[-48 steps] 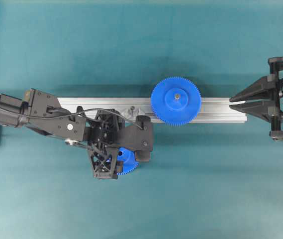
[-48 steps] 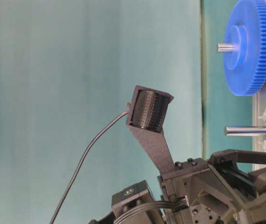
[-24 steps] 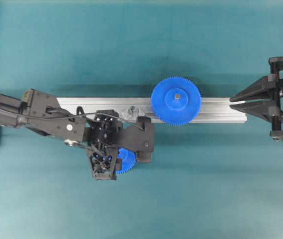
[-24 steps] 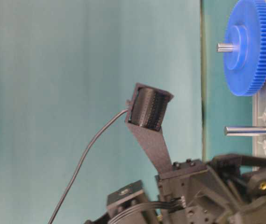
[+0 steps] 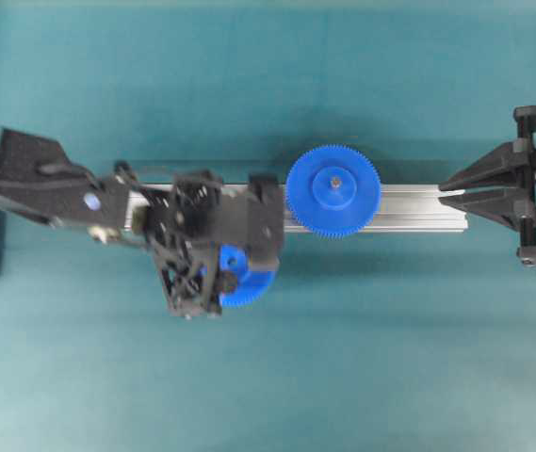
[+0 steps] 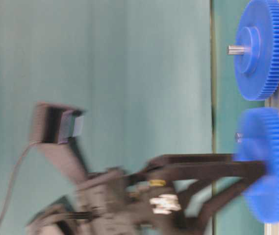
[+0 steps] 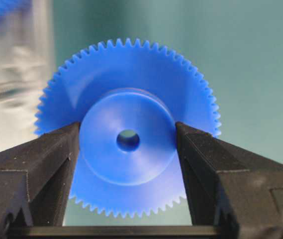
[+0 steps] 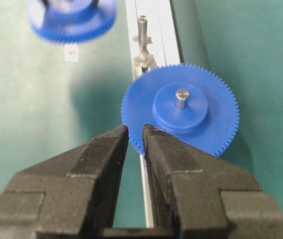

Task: Find the location of the shaft and insert the small gear.
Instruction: 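Lift the small blue gear and carry it toward the empty shaft, then align the gear's bore with the empty shaft beside the large gear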

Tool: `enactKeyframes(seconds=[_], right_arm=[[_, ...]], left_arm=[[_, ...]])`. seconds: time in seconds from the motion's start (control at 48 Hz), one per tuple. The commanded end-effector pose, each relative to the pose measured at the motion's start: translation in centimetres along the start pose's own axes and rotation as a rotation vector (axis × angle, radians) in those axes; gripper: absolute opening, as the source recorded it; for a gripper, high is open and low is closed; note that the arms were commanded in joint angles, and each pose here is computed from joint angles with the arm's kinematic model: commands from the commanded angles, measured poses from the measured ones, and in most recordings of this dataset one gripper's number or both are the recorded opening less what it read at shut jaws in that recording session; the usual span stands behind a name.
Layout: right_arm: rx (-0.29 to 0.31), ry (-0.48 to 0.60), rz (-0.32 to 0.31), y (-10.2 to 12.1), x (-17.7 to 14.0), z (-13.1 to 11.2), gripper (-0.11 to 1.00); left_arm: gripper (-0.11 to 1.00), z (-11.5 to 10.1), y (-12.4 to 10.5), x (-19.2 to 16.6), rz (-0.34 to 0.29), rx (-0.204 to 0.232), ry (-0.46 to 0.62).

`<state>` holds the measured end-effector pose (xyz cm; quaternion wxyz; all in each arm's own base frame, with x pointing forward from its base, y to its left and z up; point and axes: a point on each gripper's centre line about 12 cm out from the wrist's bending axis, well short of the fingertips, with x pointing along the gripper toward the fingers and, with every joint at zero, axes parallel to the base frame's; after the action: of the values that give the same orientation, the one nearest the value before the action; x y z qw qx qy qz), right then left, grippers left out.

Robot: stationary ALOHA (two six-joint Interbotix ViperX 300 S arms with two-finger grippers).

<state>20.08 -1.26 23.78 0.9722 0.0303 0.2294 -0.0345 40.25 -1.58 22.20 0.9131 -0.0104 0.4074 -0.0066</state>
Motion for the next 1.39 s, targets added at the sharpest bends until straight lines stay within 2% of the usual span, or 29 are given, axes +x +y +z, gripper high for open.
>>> enactKeyframes(seconds=[0.0, 0.187, 0.458, 0.604, 0.916, 1.374], right_arm=[[0.004, -0.012, -0.003, -0.1, 0.0, 0.3, 0.29], [0.006, -0.009, -0.003, -0.1, 0.0, 0.2, 0.29], [0.006, -0.011, -0.003, -0.1, 0.0, 0.2, 0.29], [0.006, -0.011, -0.003, -0.1, 0.0, 0.2, 0.29], [0.006, -0.012, -0.003, -0.1, 0.0, 0.2, 0.29], [0.009, -0.019, -0.002, -0.1, -0.2, -0.1, 0.29]], left_arm=[[0.64, 2.1, 0.9, -2.7, 0.016, 0.004, -0.085], [0.64, 2.5, 2.2, -3.7, 0.041, 0.041, -0.098], [0.64, 3.4, 3.8, -4.0, 0.072, 0.025, -0.117], [0.64, 3.2, 4.7, -3.8, 0.087, 0.032, -0.110], [0.64, 2.7, 5.0, -1.5, 0.090, 0.067, -0.061], [0.64, 1.7, 5.2, 1.5, 0.085, 0.068, -0.002]])
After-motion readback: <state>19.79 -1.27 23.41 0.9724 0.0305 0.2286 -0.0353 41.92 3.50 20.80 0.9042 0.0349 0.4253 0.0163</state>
